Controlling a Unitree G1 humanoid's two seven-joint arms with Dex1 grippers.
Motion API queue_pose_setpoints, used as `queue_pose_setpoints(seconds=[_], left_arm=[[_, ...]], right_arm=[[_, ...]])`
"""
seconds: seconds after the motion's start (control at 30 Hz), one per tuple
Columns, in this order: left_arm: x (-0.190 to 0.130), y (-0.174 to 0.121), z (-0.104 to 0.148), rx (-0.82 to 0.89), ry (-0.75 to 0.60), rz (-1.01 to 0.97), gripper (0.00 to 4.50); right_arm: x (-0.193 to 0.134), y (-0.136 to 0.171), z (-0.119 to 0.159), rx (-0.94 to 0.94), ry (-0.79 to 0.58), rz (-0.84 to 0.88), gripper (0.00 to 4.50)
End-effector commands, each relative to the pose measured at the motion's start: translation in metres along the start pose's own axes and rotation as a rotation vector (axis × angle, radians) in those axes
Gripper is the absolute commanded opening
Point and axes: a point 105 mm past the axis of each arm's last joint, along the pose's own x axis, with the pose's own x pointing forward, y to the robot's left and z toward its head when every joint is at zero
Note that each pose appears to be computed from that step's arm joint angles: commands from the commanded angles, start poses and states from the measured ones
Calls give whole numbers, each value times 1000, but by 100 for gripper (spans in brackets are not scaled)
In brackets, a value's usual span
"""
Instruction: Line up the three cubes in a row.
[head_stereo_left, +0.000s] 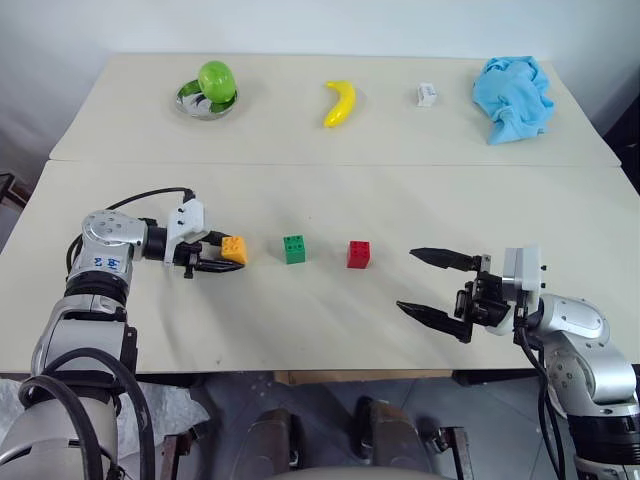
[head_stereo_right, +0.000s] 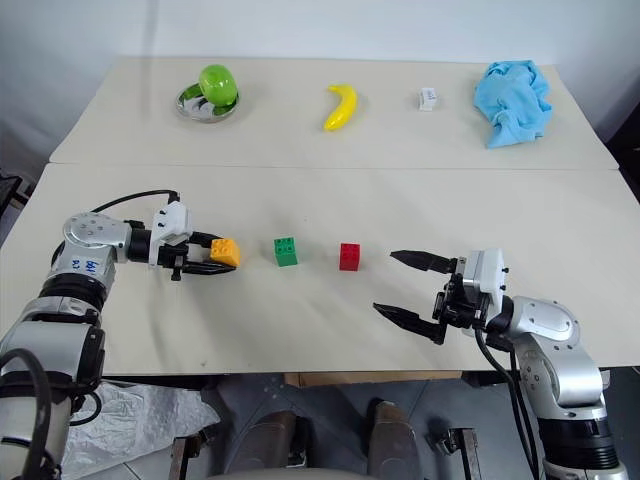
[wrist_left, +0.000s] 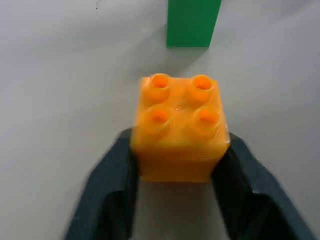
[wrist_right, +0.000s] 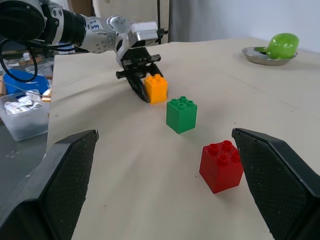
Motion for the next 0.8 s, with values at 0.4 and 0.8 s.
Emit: queue_pose_setpoints(seconds=[0.4,0.8], left_arm=[[-10,8,4,-1,24,29,426],[-20,14,4,-14,20,90,426]], right_arm=[[3,0,12,-40,-39,-7,450],[5,3,12,-32,-38,6,450]])
